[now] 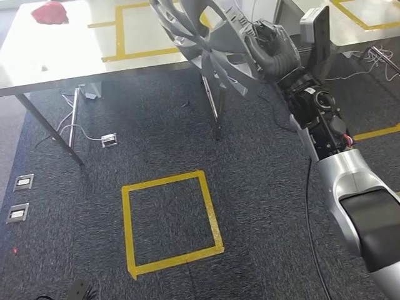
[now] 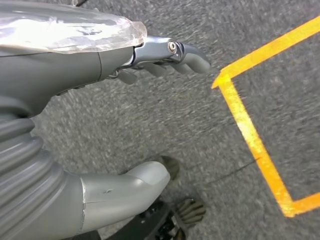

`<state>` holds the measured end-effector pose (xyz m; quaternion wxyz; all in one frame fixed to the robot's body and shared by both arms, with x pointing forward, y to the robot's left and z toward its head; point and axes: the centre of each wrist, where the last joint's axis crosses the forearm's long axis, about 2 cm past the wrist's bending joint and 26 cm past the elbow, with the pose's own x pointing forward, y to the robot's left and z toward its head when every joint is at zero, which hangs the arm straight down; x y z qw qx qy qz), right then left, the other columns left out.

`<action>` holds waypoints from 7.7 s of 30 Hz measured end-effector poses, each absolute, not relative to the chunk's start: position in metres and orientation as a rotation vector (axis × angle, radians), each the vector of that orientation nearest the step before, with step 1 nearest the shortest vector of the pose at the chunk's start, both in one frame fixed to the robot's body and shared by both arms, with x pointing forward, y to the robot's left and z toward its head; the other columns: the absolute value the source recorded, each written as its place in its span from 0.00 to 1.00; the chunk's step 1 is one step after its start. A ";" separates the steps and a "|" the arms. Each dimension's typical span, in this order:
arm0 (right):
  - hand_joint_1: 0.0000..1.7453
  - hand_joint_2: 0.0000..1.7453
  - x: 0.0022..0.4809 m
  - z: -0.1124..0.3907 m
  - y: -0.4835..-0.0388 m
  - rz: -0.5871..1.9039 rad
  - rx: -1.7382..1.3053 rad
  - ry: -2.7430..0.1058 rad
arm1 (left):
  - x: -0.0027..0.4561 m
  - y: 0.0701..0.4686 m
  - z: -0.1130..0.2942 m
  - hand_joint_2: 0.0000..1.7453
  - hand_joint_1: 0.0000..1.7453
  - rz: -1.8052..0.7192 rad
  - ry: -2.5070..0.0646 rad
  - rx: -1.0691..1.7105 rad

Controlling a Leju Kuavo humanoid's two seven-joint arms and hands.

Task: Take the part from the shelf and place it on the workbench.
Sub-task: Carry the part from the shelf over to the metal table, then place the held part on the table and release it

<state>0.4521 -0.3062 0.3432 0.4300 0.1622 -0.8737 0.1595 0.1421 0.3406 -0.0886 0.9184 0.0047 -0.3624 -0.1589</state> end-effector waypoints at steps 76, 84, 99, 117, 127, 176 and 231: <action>1.00 1.00 0.455 0.354 -0.298 0.422 0.436 -2.224 | 0.145 0.343 -0.088 1.00 0.00 -0.342 -0.742 0.014; 1.00 1.00 0.457 0.357 -0.294 0.429 0.446 -2.235 | 0.144 0.342 -0.088 1.00 0.00 -0.341 -0.740 0.013; 1.00 1.00 0.460 0.369 -0.285 0.453 0.448 -2.257 | 0.146 0.338 -0.088 1.00 0.00 -0.343 -0.742 0.006; 1.00 1.00 0.459 0.355 -0.281 0.459 0.443 -2.225 | 0.145 0.337 -0.088 1.00 0.00 -0.358 -0.735 0.006; 1.00 1.00 0.458 0.357 -0.280 0.459 0.429 -2.223 | 0.152 0.336 -0.086 1.00 0.00 -0.371 -0.746 0.001; 1.00 1.00 0.456 0.350 -0.280 0.446 0.422 -2.211 | 0.160 0.337 -0.083 1.00 0.00 -0.386 -0.746 -0.009; 1.00 1.00 0.452 0.316 -0.263 0.582 0.285 -2.148 | 0.156 0.332 -0.085 1.00 0.00 -0.396 -0.753 -0.007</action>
